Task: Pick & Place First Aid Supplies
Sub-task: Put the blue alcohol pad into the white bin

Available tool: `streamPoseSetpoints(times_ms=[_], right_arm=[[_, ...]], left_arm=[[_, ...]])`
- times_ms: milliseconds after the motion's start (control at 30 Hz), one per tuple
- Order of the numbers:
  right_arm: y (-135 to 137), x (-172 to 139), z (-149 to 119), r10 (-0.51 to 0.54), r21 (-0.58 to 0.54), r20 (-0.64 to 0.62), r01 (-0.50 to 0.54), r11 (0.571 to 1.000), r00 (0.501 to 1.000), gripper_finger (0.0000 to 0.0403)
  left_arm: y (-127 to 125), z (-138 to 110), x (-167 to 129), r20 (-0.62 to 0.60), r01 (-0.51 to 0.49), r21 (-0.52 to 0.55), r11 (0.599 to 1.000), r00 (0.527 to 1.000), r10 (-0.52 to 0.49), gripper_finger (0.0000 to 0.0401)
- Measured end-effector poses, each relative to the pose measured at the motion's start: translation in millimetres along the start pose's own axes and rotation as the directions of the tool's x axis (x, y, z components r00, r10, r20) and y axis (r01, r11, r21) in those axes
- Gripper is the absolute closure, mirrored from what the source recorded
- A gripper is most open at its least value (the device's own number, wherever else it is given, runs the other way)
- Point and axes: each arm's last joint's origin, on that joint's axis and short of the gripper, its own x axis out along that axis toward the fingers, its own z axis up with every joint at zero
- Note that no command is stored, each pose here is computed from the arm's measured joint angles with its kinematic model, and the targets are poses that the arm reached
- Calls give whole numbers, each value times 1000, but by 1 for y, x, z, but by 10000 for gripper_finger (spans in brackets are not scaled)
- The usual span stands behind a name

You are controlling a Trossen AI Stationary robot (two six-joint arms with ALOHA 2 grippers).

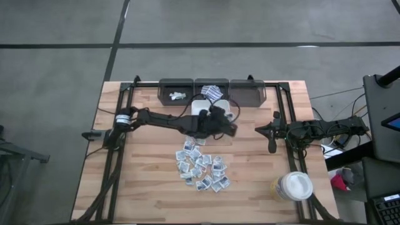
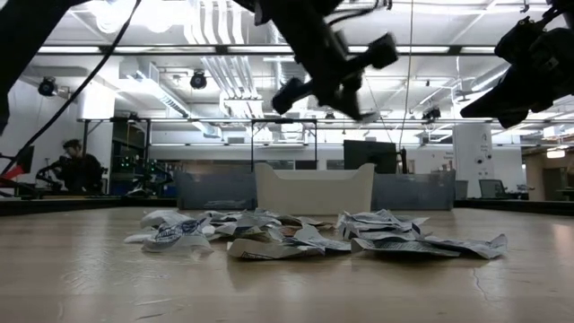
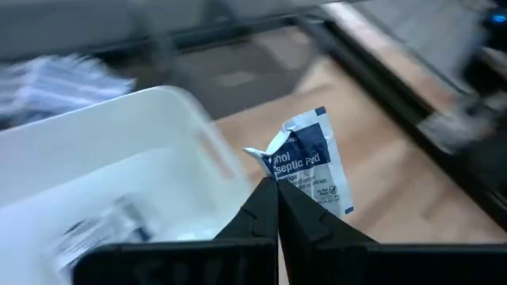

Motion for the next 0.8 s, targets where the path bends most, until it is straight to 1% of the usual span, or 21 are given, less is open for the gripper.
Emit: streamPoseSetpoints(times_ms=[100, 167, 333, 600, 700, 800], right_arm=[[0, 0, 0, 0, 0, 0, 0, 1000, 1000, 385], [0, 0, 0, 0, 0, 0, 0, 1000, 1000, 385], [0, 0, 0, 0, 0, 0, 0, 1000, 1000, 385], [0, 0, 0, 0, 2, 0, 0, 1000, 1000, 385], [0, 0, 0, 0, 2, 0, 0, 1000, 1000, 385], [0, 0, 0, 0, 0, 0, 0, 1000, 1000, 385]], left_arm=[[15, 2, 7, -47, -94, -15, 995, 995, 93, 401], [24, 4, 11, -82, -136, -25, 990, 988, 133, 401], [45, 10, 24, -197, -179, -54, 982, 966, 166, 401], [65, 22, 39, -208, -237, -53, 970, 953, 221, 401], [74, 18, 44, -231, -261, -42, 964, 942, 245, 401], [82, 7, 48, -256, -291, -41, 956, 928, 272, 401]])
